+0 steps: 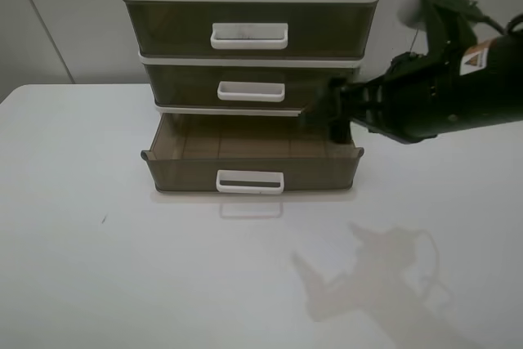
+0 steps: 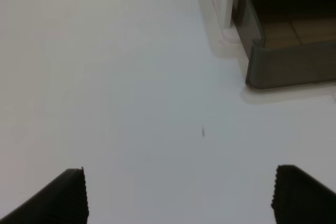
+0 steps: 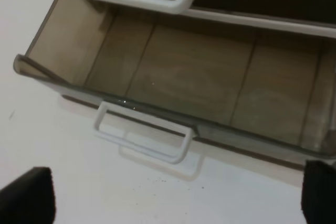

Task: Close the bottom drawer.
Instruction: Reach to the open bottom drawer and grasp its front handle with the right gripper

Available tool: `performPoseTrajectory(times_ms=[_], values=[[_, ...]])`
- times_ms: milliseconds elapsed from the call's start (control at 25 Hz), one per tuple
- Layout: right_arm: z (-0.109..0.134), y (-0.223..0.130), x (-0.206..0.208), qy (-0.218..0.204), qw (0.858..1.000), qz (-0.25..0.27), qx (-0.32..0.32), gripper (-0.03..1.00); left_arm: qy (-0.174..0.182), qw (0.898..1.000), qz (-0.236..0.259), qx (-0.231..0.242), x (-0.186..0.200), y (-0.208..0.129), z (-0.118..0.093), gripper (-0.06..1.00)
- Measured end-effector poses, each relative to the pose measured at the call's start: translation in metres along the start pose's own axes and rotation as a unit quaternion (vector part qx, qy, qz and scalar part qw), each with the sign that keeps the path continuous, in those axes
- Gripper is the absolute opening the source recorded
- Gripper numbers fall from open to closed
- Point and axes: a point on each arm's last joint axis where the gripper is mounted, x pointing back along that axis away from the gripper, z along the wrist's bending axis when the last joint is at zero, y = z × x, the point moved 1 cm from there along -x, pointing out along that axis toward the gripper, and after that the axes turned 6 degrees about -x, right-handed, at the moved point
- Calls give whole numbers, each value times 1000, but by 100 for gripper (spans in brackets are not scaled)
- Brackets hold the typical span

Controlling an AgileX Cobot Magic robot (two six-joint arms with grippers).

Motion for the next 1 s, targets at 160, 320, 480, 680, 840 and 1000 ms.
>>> performPoseTrajectory(times_ms=[160,320,480,680,840,1000], values=[[14,-14,-33,4,999,30,45,82,0,1000,0,0,0,0,0,72],[21,-27,-67,4,997,41,68,79,0,1000,0,0,0,0,0,72],[24,-40,-92,4,997,47,64,54,0,1000,0,0,0,0,0,72],[23,-40,-105,3,998,27,55,14,0,1000,0,0,0,0,0,72],[22,-36,-116,8,998,-15,54,4,0,1000,0,0,0,0,0,72],[20,-38,-125,6,998,-28,55,2,0,1000,0,0,0,0,0,72]])
